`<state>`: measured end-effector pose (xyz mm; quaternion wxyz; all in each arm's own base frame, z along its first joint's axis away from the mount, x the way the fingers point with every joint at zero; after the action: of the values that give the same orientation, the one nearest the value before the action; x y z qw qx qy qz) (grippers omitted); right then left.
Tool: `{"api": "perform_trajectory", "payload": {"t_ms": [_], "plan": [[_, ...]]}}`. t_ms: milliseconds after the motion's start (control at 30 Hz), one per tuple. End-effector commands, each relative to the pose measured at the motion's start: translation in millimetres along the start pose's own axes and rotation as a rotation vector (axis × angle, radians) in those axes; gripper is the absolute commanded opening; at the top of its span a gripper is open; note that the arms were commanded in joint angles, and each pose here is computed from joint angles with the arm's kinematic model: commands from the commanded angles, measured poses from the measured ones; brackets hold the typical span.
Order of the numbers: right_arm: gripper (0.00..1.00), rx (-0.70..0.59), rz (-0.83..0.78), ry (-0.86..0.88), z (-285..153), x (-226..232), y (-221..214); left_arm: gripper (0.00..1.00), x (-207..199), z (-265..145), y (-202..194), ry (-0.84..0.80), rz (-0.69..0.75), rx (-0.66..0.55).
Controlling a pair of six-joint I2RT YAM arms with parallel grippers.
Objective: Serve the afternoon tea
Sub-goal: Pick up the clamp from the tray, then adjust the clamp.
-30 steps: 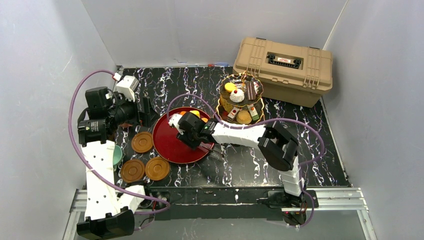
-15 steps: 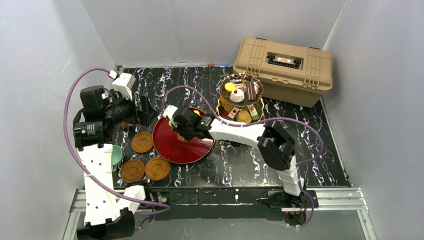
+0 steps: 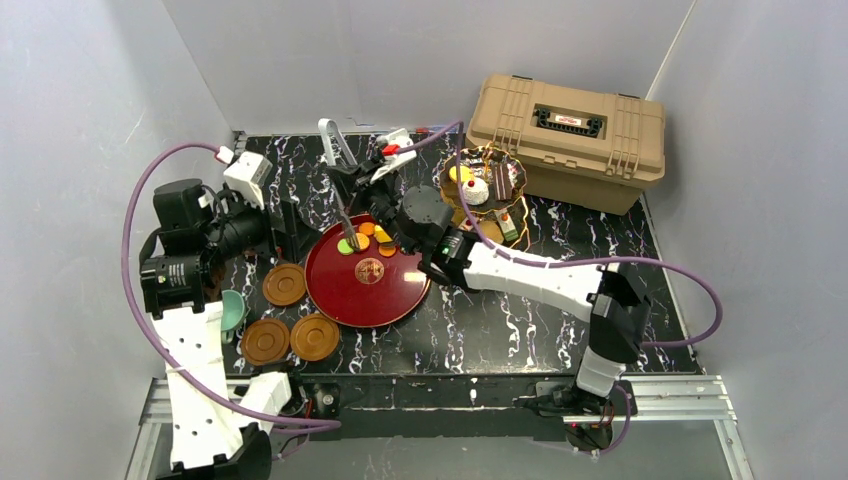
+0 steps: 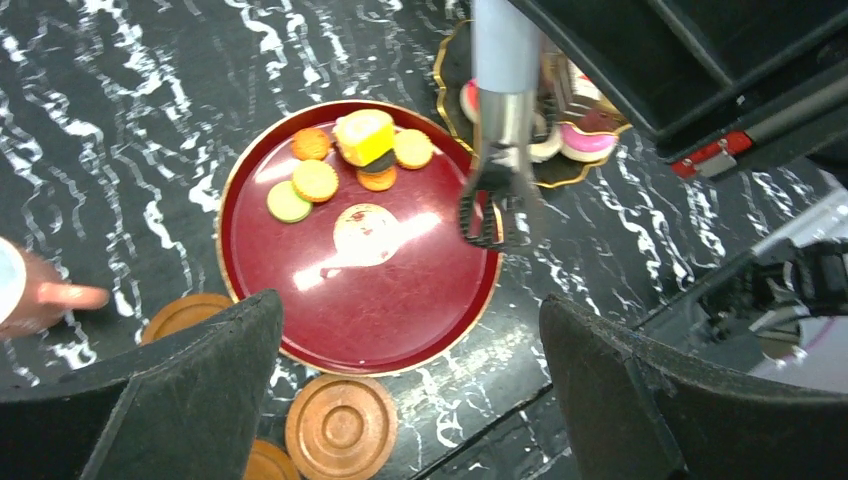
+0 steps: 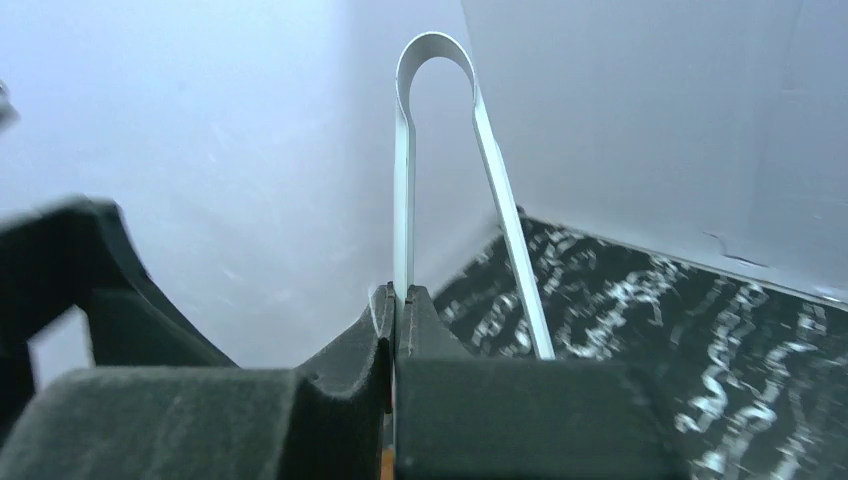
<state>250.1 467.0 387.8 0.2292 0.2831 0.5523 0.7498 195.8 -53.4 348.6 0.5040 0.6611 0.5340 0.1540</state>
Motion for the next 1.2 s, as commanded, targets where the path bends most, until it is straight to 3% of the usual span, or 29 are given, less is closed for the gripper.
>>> {"api": "perform_trajectory", "payload": {"t_ms": [0,300,400,467,633,733,767,933,1000,1100,1167], "plan": [[0.01,-0.288,0.223,-0.002,3,22,65,0.98,-30,-9,-7,-0.171,0.01,0.0],[0.01,-0.358,0.384,0.06,-22,60,83,0.98,-44,-9,3,-0.268,0.029,-0.077],[0.01,-0.378,0.417,0.081,-28,67,90,0.94,-44,-7,7,-0.273,0.034,-0.099],[0.01,-0.383,0.425,0.1,-31,73,92,0.85,-43,-6,7,-0.281,0.04,-0.099],[0.01,-0.372,0.42,0.088,-36,73,88,0.46,-38,-7,9,-0.24,0.082,-0.118],[0.01,-0.358,0.422,0.061,-38,67,83,0.41,-36,-9,9,-0.208,0.122,-0.144],[0.06,-0.35,0.425,0.057,-39,67,81,0.4,-34,-9,9,-0.199,0.138,-0.148],[0.48,-0.227,0.396,0.069,-38,72,76,0.34,-27,-9,5,-0.162,0.231,-0.156],[0.59,-0.166,0.374,0.081,-44,72,74,0.32,-23,-8,2,-0.145,0.273,-0.155],[0.64,-0.103,0.345,0.087,-54,69,72,0.23,-17,-4,-2,-0.135,0.303,-0.146],[0.6,-0.073,0.324,0.074,-60,63,67,0.15,-16,0,-6,-0.149,0.299,-0.136]]}}
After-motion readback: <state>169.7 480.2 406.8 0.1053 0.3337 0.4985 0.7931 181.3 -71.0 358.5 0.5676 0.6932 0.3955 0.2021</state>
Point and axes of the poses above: each gripper's point midway between its finger pads, its own z axis out along the fingers, its own x axis along the line the jaws close on, y = z × x, the point moved 3 cm from there along -z, back along the fingers, and after that the axes turned 7 degrees about -z, right-handed, at the moved point
